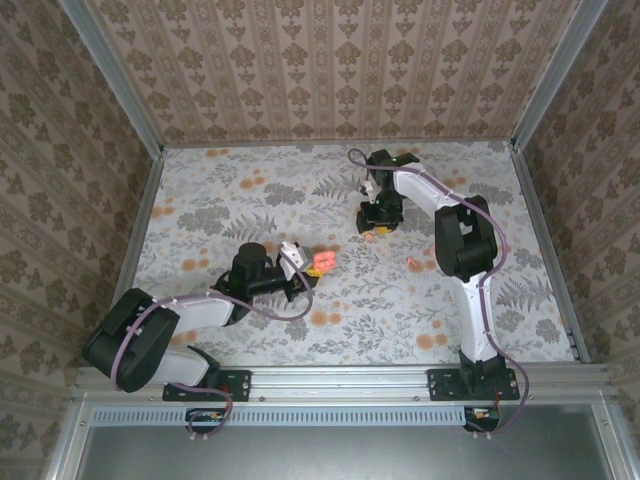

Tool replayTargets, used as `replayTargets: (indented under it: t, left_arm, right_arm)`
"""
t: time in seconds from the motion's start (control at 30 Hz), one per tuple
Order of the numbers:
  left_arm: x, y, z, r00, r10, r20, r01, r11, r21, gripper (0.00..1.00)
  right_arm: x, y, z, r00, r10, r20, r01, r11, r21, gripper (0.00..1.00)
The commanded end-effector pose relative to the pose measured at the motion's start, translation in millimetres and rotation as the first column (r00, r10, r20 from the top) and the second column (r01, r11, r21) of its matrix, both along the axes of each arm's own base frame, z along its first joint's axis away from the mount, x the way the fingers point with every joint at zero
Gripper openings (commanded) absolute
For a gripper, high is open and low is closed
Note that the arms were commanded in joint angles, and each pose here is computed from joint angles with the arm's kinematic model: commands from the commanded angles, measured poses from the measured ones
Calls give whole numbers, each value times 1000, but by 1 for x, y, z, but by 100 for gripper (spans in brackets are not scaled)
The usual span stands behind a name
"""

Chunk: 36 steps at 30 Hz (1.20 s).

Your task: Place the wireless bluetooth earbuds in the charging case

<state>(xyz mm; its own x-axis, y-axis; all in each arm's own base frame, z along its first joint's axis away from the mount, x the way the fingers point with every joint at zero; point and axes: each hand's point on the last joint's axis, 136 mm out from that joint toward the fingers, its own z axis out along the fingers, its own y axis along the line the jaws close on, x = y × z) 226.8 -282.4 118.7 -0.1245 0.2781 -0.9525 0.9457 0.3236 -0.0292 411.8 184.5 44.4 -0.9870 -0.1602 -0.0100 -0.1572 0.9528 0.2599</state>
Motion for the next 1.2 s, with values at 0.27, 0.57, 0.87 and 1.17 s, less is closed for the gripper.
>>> replayTargets:
  t: [0.27, 0.57, 0.87, 1.17]
  left_arm:
    - [11, -4, 15, 1000, -13, 22, 14, 999, -41, 13]
    - [10, -5, 13, 999, -33, 4, 33, 998, -50, 13]
    - [12, -5, 11, 999, -35, -5, 35, 998, -49, 13]
    - [13, -5, 11, 999, -37, -9, 37, 998, -48, 13]
  right_arm:
    - [-1, 0, -15, 997, -30, -70, 30, 1000, -1, 42]
    - [-1, 0, -24, 996, -30, -84, 30, 1000, -6, 36]
    - [1, 0, -26, 996, -30, -82, 30, 1000, -9, 27]
    - [2, 0, -22, 997, -32, -69, 32, 999, -6, 22]
